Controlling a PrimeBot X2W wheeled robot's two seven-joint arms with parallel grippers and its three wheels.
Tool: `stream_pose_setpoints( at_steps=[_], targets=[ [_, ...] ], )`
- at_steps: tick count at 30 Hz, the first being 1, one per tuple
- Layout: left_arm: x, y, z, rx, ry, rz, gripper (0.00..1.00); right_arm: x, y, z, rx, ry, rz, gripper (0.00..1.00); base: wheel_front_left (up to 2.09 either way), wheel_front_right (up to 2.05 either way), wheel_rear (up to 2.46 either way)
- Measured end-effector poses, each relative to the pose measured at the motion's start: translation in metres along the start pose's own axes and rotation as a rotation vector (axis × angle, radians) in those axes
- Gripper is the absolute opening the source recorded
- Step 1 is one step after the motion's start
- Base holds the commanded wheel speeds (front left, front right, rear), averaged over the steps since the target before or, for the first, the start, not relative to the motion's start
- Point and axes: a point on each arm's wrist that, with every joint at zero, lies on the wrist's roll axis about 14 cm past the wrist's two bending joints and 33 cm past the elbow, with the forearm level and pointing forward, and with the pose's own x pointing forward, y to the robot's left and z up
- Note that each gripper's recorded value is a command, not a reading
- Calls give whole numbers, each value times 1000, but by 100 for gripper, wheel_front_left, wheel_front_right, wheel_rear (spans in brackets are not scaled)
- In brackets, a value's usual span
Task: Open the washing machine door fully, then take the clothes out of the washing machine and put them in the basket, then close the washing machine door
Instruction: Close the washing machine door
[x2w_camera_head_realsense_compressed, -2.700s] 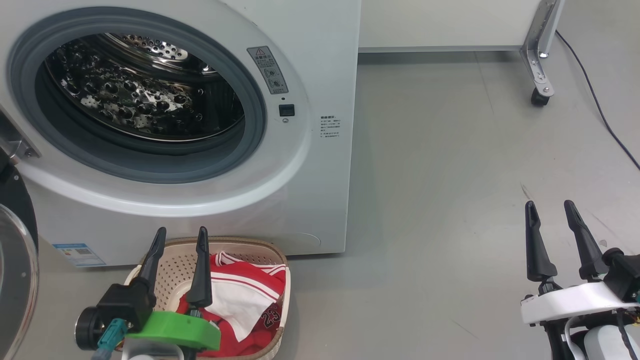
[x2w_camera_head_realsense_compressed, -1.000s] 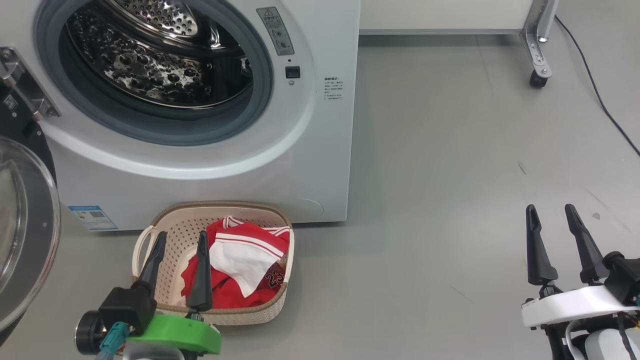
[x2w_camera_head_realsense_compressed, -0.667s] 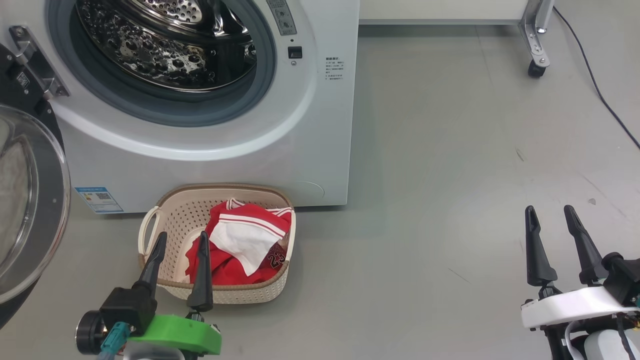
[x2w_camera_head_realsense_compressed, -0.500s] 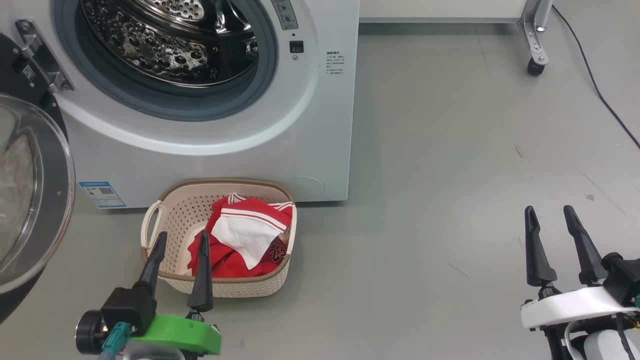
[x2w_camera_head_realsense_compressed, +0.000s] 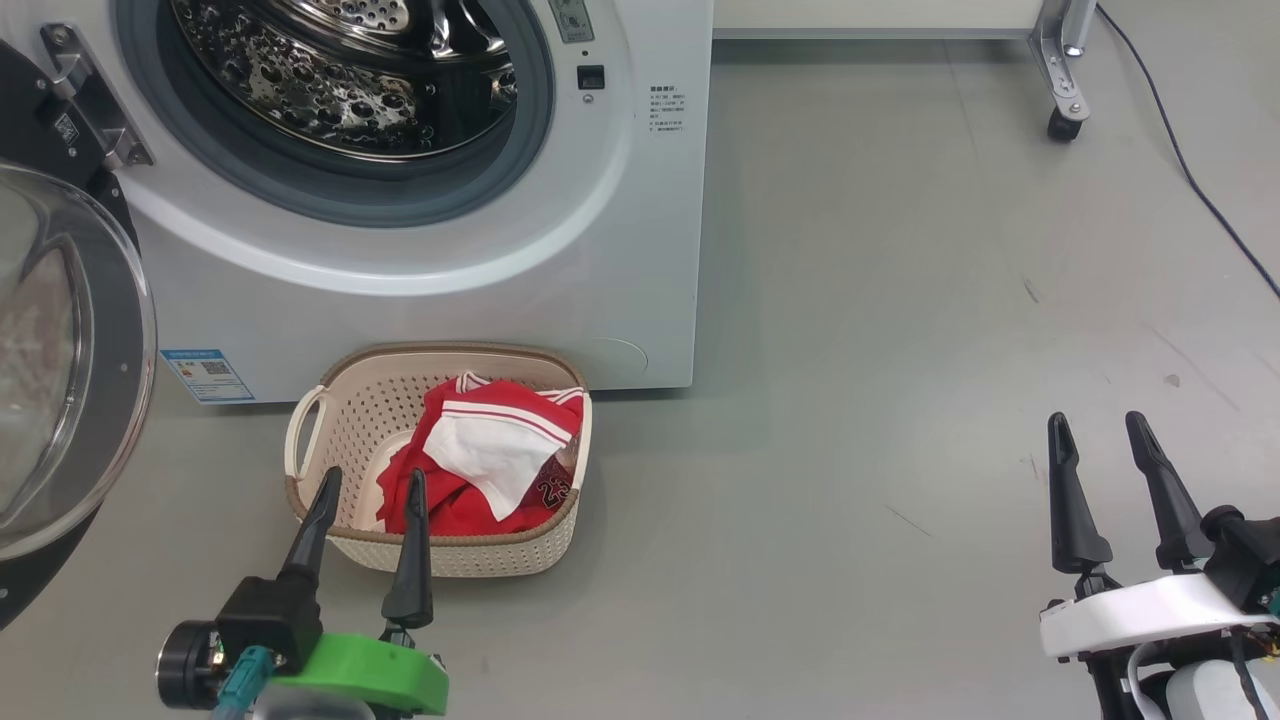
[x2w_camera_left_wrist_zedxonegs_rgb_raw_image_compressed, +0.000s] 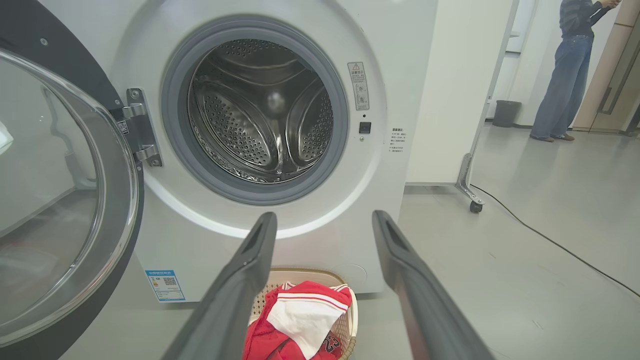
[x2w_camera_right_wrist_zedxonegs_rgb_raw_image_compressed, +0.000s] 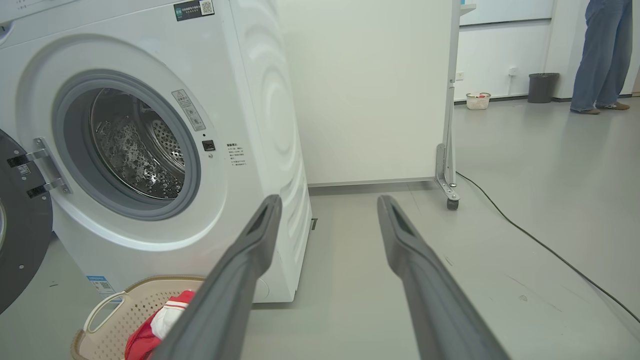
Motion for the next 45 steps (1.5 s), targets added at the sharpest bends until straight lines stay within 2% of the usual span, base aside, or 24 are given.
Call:
stream_pose_setpoints(
  at_steps=[45],
  targets=[
    [0,-1,3,-2,-8,-2,100,1,3,-2,2,6,9,100,0,0,0]
  ],
)
